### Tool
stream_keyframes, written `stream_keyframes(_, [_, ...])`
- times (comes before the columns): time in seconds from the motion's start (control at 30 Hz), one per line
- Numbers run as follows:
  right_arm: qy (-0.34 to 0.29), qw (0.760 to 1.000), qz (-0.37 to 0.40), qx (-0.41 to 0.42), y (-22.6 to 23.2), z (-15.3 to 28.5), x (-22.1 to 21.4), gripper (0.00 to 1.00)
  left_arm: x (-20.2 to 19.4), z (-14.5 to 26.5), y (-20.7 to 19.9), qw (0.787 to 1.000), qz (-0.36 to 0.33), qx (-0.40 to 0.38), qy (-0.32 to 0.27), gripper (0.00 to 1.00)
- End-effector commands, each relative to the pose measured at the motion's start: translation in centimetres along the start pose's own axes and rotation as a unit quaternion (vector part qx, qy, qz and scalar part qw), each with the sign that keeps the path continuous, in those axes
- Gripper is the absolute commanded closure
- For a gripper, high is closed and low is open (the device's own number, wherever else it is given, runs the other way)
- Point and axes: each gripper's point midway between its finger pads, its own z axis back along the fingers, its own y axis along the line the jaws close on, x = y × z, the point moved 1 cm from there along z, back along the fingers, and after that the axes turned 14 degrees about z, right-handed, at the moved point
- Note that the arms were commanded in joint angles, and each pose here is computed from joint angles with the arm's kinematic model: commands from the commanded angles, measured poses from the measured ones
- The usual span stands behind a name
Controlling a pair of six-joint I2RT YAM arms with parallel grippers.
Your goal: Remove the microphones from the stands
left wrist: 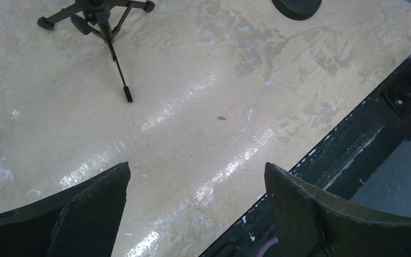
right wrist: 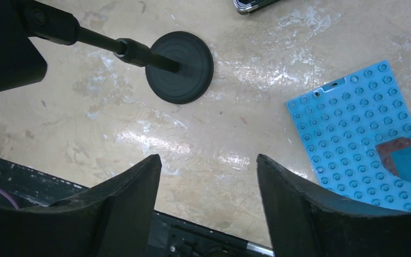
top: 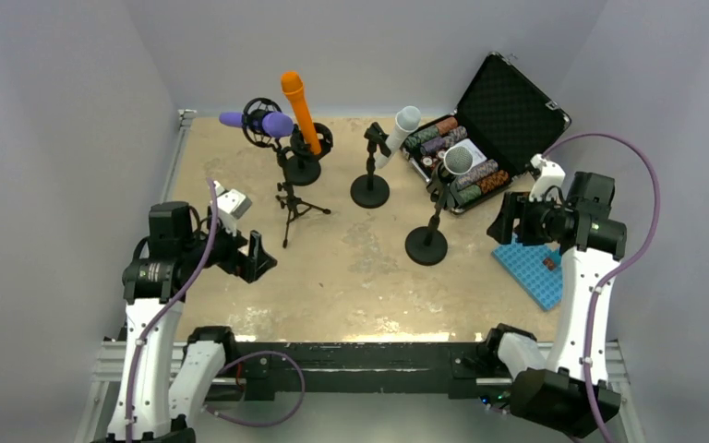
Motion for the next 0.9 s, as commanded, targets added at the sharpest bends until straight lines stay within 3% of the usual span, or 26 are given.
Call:
stream_keyframes(0.0, [-0.044,0.998,0.034,0.003,0.9,1.1,1.0,0.22,2.1,0.5,-2.5,0.997,-0.059,-0.040,-0.014,0.00])
stream_keyframes(0.07, [-0.072,0.996,0.058,0.002,1.7,2.0,1.4,0.02,2.2,0.6,-3.4,0.995,-0.086,-0.054,-0.012,0.00])
stream_keyframes(0.1, [-0.097,0.993,0.073,0.003,2.3,2.5,1.9,0.01,2.3,0.7,-3.8,0.993,-0.098,-0.060,-0.013,0.00])
stream_keyframes(0.33, [-0.187,0.965,0.146,0.113,7.9,5.1,3.4,0.12,0.9,1.3,-4.7,0.988,-0.128,-0.086,0.027,0.05])
stream_keyframes(0.6, [-0.205,0.960,0.166,0.091,7.8,4.8,6.0,0.15,0.8,1.5,-5.7,0.980,-0.164,-0.107,0.021,0.07])
stream_keyframes(0.73, [-0.216,0.949,0.201,0.110,9.3,4.9,7.7,0.15,0.8,1.0,-8.4,0.965,-0.216,-0.142,0.035,0.06])
stream_keyframes(0.87, [-0.211,0.956,0.178,0.103,8.7,4.0,8.8,0.19,1.7,0.0,-10.4,0.955,-0.244,-0.167,0.034,0.06])
